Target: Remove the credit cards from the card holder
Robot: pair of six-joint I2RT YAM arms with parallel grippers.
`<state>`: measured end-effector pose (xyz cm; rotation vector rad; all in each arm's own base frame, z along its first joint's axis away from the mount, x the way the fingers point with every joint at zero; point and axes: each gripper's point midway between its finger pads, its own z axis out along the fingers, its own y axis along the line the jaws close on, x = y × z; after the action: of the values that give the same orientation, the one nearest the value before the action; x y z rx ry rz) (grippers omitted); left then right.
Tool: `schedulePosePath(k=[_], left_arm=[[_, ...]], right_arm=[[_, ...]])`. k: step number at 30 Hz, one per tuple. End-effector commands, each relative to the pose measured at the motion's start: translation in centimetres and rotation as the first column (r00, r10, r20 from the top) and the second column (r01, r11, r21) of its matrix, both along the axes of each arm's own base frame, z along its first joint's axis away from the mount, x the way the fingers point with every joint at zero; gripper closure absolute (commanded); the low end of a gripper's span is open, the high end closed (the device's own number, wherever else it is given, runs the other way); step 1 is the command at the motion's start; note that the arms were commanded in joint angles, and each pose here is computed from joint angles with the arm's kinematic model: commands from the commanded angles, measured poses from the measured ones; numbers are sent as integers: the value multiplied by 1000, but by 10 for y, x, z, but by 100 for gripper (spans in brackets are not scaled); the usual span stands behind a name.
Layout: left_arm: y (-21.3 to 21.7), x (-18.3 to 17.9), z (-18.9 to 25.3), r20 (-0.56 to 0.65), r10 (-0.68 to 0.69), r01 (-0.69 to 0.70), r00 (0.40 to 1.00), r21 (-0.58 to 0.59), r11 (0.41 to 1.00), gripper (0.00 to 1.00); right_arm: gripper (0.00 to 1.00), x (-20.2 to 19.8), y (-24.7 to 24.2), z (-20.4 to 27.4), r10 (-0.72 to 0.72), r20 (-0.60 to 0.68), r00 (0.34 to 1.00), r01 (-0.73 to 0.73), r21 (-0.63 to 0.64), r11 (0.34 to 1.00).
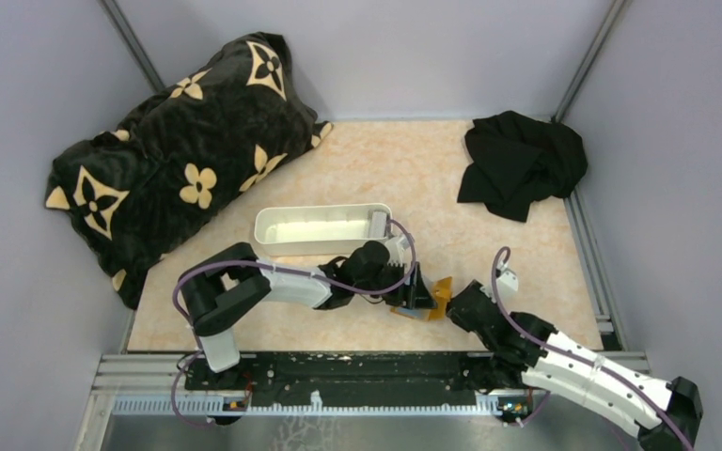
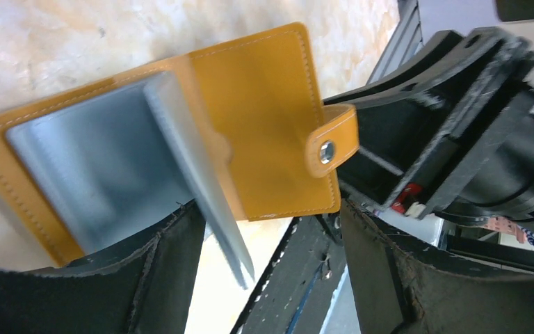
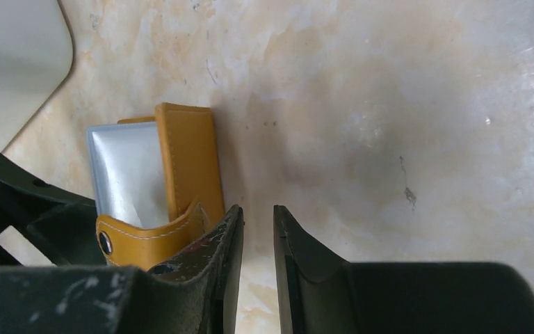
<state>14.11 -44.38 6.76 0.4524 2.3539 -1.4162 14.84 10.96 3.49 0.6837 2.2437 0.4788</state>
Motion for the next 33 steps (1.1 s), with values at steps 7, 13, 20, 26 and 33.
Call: schedulePosePath(k=[7,13,20,26,33], left_arm=[[-25,1,28,55,-42,47,998,-77,996,23],[-26,-1,25,53,-53,57,997,-68,996,23],[-12,-1,20,64,-25,27,998,-32,999,23],[15,5,17,114,45,-48,993,27,998,22],[25,14,12,136,74,-82,988,56,995,22]], right_arm=[[77,8,30,-20,57,-6,998,-56,66,996],[77,18,58,-22,143,47,989,-149,155,977],[77,34,98,-8,315,103,943,-329,173,928],[80,56,150,-5,451,115,885,-465,188,865],[81,56,119,14,386,141,912,-401,95,911]])
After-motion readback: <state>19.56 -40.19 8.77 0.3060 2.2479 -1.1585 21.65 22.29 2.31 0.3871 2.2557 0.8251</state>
